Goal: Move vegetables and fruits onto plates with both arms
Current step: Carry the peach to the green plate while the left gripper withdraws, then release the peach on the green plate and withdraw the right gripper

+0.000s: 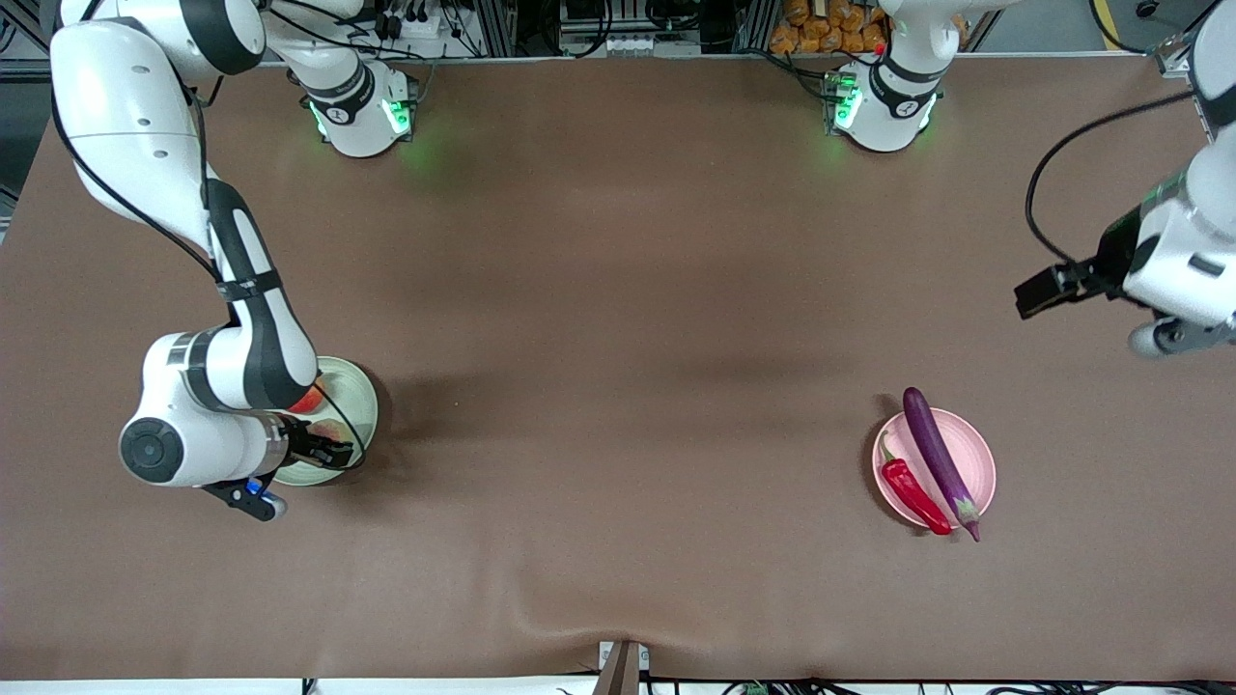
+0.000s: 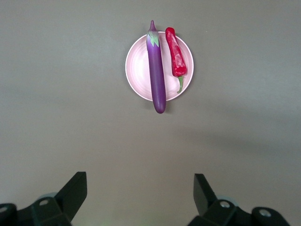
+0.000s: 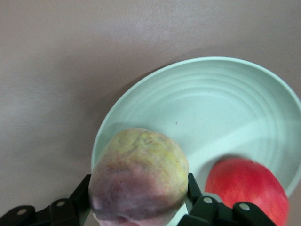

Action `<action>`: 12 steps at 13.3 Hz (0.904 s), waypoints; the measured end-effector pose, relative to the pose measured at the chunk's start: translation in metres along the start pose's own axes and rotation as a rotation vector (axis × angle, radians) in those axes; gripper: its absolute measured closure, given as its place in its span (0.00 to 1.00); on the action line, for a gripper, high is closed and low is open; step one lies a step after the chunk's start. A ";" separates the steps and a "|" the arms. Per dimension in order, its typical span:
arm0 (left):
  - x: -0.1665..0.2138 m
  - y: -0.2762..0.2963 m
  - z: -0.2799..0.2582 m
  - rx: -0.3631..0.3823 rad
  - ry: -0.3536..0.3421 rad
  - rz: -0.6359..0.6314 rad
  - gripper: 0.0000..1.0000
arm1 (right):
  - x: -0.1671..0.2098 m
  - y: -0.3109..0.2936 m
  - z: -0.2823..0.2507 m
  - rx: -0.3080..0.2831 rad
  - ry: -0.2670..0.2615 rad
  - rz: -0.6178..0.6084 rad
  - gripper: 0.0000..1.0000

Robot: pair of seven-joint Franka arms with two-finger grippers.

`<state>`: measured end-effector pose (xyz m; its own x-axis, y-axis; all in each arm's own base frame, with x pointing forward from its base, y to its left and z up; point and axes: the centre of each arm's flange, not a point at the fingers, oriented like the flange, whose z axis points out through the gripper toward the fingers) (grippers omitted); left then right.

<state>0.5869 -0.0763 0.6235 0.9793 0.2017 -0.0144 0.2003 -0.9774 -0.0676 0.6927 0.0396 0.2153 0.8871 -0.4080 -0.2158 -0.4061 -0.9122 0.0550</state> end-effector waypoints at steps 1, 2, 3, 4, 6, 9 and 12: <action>-0.009 -0.001 -0.009 -0.001 0.011 0.006 0.00 | 0.001 0.009 0.013 0.004 -0.003 -0.020 0.20; -0.016 -0.003 -0.012 0.002 0.012 0.017 0.00 | 0.003 0.019 0.020 0.015 -0.016 -0.026 0.20; -0.023 -0.005 -0.012 0.006 0.008 0.022 0.00 | 0.005 0.025 0.019 0.040 -0.034 -0.019 0.13; -0.028 -0.008 -0.011 0.003 0.002 0.017 0.00 | 0.006 0.027 0.012 0.066 -0.054 -0.011 0.02; -0.032 -0.022 -0.009 -0.008 -0.011 0.001 0.00 | 0.003 0.019 -0.017 0.092 -0.086 -0.019 0.00; -0.034 -0.038 -0.008 -0.009 -0.018 -0.001 0.00 | 0.000 0.012 -0.091 0.102 -0.087 -0.047 0.00; -0.035 -0.057 -0.009 -0.010 -0.017 -0.006 0.00 | -0.005 0.016 -0.155 0.110 -0.070 -0.068 0.00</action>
<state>0.5415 -0.0280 0.6365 0.9775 0.2085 -0.0311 0.2066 -0.9768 -0.0573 0.7159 0.0208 0.3685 0.8975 -0.3384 -0.2827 -0.3707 -0.9263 -0.0681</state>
